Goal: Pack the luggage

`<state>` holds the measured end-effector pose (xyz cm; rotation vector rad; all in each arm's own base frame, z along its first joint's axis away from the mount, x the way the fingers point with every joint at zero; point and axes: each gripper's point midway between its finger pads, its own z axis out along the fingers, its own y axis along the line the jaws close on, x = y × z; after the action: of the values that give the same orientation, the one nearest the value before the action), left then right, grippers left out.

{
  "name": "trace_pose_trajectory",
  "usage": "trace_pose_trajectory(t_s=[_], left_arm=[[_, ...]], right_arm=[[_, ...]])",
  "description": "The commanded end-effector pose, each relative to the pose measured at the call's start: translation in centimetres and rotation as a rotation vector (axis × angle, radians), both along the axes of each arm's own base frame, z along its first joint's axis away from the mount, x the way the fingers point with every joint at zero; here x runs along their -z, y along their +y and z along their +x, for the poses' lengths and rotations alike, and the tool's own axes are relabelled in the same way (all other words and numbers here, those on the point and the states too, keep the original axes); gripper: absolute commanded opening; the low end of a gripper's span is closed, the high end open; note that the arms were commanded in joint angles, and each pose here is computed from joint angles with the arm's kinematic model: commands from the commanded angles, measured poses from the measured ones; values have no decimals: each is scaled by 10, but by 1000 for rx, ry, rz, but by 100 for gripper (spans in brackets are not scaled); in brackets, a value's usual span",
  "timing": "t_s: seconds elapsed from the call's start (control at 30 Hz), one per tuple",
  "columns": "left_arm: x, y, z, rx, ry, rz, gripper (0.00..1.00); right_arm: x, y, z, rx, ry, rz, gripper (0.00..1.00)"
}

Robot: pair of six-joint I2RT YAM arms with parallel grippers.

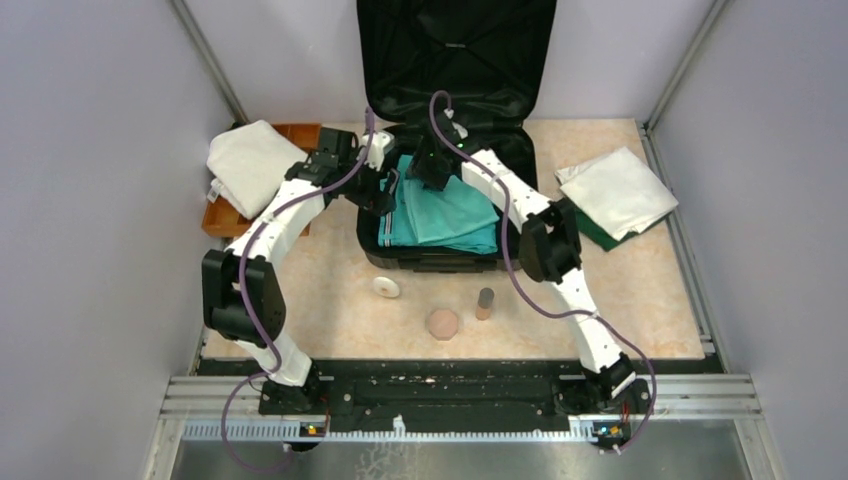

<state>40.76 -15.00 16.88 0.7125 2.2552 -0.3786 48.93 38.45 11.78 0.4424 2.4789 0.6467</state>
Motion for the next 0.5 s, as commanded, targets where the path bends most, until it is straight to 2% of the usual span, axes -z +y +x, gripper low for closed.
trace_pose_trajectory(t_s=[0.0,0.1,0.2,0.37,0.47], left_arm=[[-11,-12,-7,42,-9,-75,98],[-2,-18,-9,54,24,-106,98],[5,-25,-6,56,49,-136,98],[16,-35,-2,64,98,-180,94],[27,-44,-2,76,144,-204,87]], right_arm=[[-41,14,28,-33,-105,83,59],[-75,-5,33,-75,-176,85,80],[-102,-44,32,-80,-224,53,91],[-115,-115,15,-69,-243,-78,93],[-97,-146,-4,-63,-223,-162,89]])
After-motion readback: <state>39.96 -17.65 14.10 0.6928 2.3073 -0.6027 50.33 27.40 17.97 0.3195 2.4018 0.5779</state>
